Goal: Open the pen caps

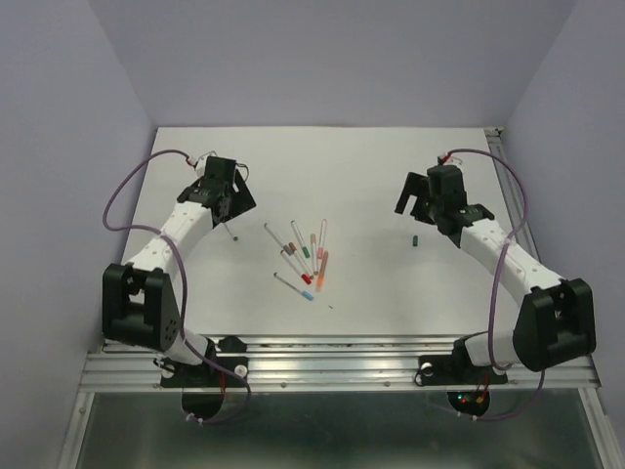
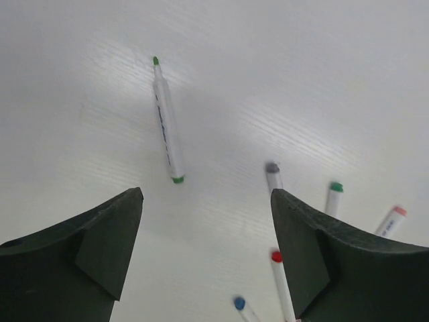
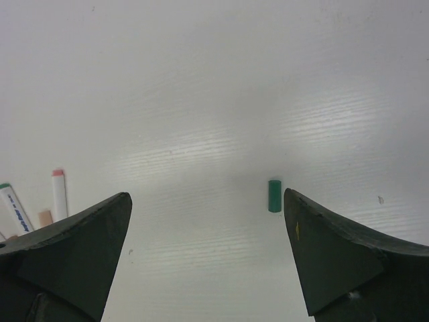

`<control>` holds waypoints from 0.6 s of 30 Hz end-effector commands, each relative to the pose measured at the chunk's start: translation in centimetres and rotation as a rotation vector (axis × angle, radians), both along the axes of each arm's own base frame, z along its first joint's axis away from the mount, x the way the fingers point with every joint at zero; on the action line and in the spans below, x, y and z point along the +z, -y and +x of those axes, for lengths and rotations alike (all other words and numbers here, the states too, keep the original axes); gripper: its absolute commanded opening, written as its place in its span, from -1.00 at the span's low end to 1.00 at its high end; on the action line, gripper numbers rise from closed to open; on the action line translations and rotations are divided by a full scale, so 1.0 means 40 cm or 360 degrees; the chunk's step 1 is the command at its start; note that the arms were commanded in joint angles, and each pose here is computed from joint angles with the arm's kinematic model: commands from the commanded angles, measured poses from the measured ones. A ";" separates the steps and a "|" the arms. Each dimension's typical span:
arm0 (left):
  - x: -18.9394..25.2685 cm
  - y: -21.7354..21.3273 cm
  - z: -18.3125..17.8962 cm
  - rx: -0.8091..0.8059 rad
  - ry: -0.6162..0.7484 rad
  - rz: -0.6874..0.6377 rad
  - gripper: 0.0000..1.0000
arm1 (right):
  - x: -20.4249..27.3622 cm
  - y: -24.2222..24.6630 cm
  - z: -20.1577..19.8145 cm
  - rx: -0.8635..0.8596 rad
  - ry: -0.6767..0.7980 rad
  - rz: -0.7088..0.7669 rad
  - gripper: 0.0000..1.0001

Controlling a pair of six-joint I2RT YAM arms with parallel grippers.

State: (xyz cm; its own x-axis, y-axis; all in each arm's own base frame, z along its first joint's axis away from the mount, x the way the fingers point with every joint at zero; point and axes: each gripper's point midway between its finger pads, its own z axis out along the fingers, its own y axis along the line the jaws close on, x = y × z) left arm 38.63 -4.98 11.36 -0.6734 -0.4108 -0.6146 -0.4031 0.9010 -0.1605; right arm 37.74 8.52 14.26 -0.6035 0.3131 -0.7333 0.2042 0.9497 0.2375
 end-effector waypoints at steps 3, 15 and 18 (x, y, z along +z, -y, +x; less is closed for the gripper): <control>0.006 0.127 -0.202 -0.0003 -0.0118 -0.0186 0.79 | 0.013 0.033 -0.057 -0.0049 0.0015 -0.0022 1.00; -0.125 0.293 -0.407 0.0192 -0.0412 -0.0434 0.92 | 0.019 0.069 -0.113 -0.0129 0.0041 -0.0041 1.00; -0.164 0.297 -0.433 0.0264 -0.0476 -0.0420 0.82 | 0.004 0.070 -0.116 -0.0128 0.0019 -0.0053 1.00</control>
